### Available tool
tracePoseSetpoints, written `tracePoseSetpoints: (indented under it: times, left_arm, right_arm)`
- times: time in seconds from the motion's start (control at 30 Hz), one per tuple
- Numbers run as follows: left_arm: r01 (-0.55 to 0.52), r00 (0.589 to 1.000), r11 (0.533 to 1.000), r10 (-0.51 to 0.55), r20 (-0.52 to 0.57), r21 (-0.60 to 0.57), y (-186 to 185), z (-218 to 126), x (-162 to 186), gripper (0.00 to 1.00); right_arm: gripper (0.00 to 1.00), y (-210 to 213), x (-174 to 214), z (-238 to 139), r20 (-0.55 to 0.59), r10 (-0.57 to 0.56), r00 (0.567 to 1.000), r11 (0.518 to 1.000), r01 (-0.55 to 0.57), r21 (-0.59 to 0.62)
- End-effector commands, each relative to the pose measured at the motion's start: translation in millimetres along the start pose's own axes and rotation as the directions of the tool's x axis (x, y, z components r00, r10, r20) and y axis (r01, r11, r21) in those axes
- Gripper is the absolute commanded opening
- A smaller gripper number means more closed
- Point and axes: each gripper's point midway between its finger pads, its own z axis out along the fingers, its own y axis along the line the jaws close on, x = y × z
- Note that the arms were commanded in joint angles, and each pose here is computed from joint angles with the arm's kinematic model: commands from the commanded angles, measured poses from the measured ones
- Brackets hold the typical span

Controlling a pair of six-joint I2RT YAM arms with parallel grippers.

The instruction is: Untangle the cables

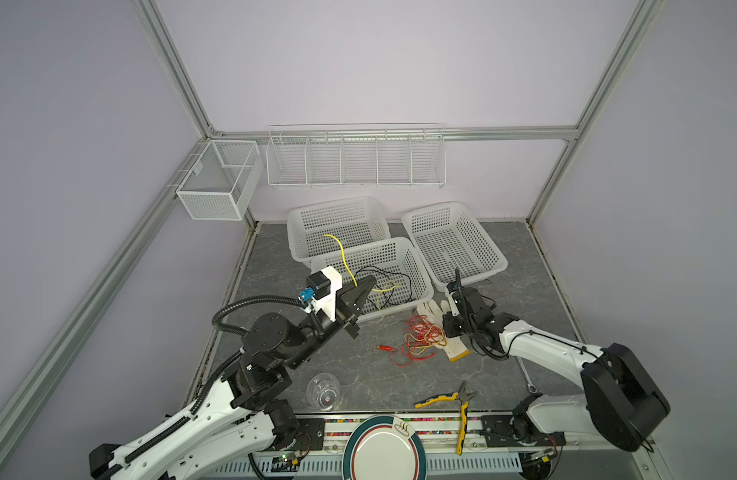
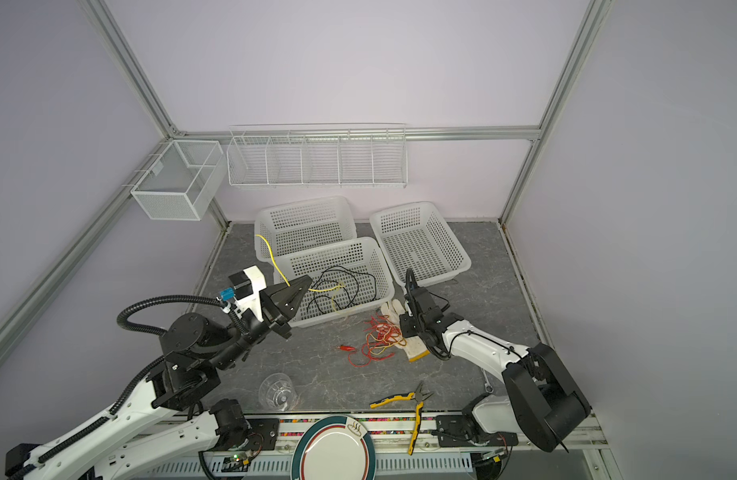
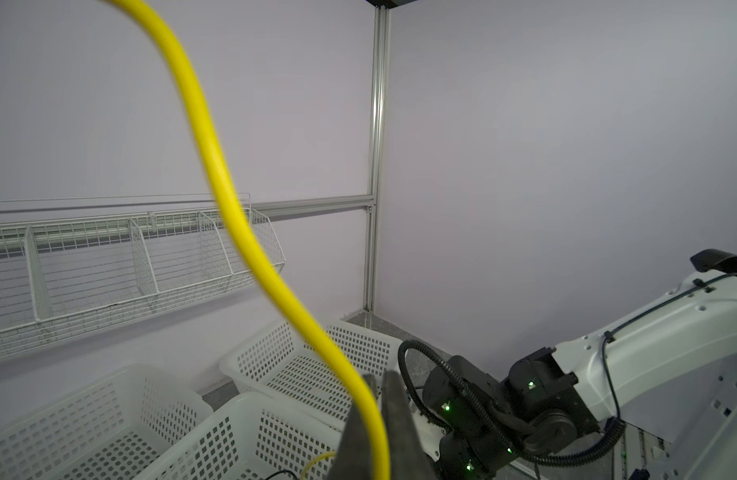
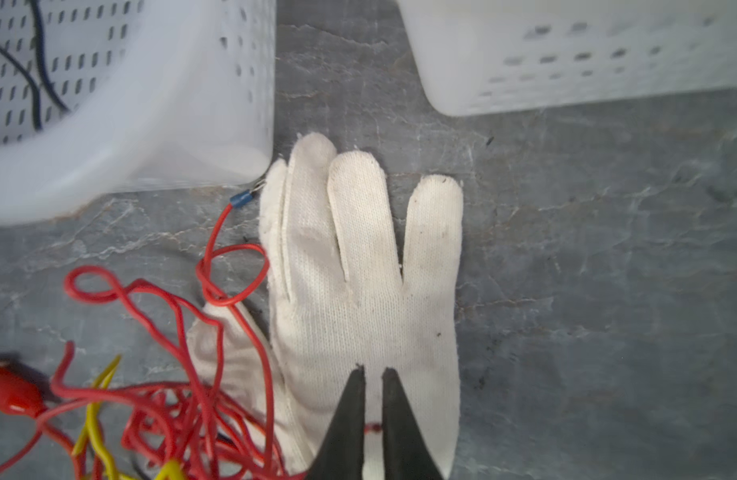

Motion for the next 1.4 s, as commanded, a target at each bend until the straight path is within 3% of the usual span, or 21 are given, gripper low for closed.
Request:
tracePoseSetpoints:
  times: [0.0, 0.23, 0.4, 0.6, 0.77, 0.97, 1.13, 1.37]
  left_arm:
    - [-0.004, 1.000, 1.000, 0.004, 0.020, -0.001, -0.2, 0.9, -5.4, 0.00]
    - [0.003, 1.000, 1.000, -0.003, -0.015, -0.008, 0.6, 9.0, 6.2, 0.00]
    - [0.019, 0.998, 0.999, -0.020, -0.066, -0.028, 3.0, 22.8, 23.8, 0.00]
    - [0.040, 0.993, 0.998, -0.046, -0.112, -0.052, 6.4, 33.9, 36.6, 0.00]
    - [0.069, 0.984, 0.995, -0.081, -0.157, -0.077, 11.5, 43.3, 53.3, 0.00]
    - [0.133, 0.967, 0.988, -0.146, -0.209, -0.077, 15.2, 57.4, 70.3, 0.00]
    - [0.172, 0.956, 0.984, -0.179, -0.233, -0.051, 12.0, 65.6, 75.9, 0.00]
    - [0.232, 0.945, 0.973, -0.224, -0.237, 0.005, 6.9, 66.8, 76.3, 0.00]
  right_arm:
    - [0.27, 8.8, -17.6, -22.0, 0.034, -0.034, 0.999, 0.999, 0.035, -0.034]
    - [0.45, 21.8, -48.2, -72.1, 0.178, -0.101, 0.979, 0.988, 0.119, -0.098]
    - [0.51, 43.0, -70.0, -112.5, 0.318, -0.145, 0.937, 0.958, 0.213, -0.192]
    - [0.59, 90.8, -85.6, -170.7, 0.488, -0.189, 0.852, 0.840, 0.398, -0.369]
    - [0.66, 120.6, -88.2, -202.5, 0.555, -0.244, 0.795, 0.749, 0.518, -0.413]
    - [0.78, 145.9, -96.0, -212.4, 0.602, -0.311, 0.735, 0.686, 0.612, -0.393]
    - [0.79, 168.3, -101.9, -203.1, 0.612, -0.361, 0.704, 0.642, 0.663, -0.385]
    - [0.69, 176.0, -131.0, -176.0, 0.614, -0.369, 0.698, 0.693, 0.646, -0.319]
